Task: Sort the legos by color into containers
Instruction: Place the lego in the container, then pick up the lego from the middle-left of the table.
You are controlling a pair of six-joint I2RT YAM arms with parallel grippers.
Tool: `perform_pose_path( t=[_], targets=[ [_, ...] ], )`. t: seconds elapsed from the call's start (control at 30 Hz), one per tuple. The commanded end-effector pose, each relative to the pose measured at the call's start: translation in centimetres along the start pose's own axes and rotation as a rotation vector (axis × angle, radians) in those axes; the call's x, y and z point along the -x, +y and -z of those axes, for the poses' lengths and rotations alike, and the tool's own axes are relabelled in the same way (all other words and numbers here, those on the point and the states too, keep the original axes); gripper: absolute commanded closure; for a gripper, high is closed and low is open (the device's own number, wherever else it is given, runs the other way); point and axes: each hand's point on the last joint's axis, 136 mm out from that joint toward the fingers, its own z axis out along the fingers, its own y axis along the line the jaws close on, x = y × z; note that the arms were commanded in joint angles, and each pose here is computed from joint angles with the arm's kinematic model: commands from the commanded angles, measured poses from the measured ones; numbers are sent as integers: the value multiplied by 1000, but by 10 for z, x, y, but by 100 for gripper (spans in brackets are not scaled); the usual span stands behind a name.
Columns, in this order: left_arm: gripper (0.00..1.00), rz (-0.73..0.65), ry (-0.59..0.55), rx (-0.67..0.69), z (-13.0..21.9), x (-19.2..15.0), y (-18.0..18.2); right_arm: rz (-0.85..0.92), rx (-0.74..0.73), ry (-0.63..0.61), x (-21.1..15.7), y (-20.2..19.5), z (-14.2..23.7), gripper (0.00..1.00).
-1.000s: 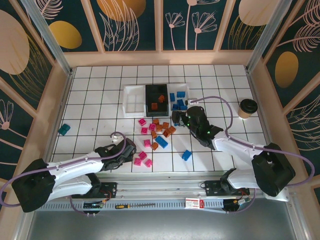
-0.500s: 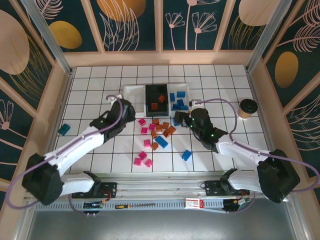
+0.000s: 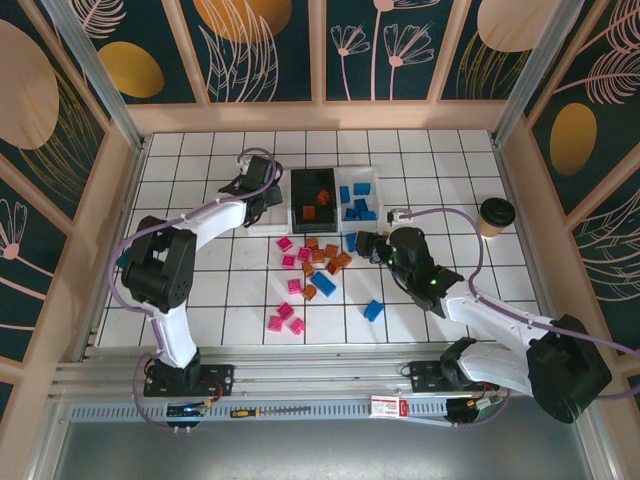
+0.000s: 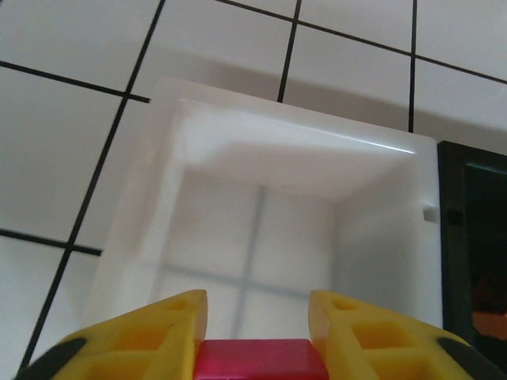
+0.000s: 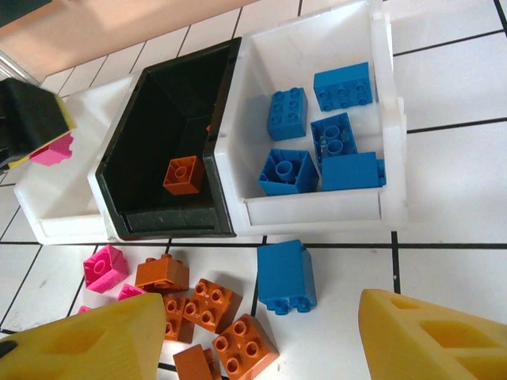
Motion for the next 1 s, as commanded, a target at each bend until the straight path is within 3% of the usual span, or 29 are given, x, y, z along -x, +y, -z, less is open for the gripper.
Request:
perform_pose_path(
  t=[0.0, 0.23, 0.37, 0.47, 0.63, 0.8, 0.97],
  targets=[
    [46, 1, -18, -44, -1, 14, -12, -24, -29, 7, -5, -8, 5, 35],
    [25, 22, -43, -164, 35, 26, -26, -43, -32, 9, -9, -12, 10, 34],
    [19, 42, -47, -229, 69, 13, -20, -50, -32, 11, -13, -14, 12, 34],
    [18, 35, -16, -266, 91, -15, -12, -57, -24, 8, -13, -13, 13, 34],
    [18, -72, 77, -256, 126, -99, 3, -60, -19, 13, -16, -14, 13, 34],
    [22, -60, 231, -256, 152, -182, 43, -62, -13, 11, -18, -13, 11, 34],
    [29, -16, 308, -306, 183, -220, 61, -64, -12, 5, -17, -13, 9, 34]
  ],
)
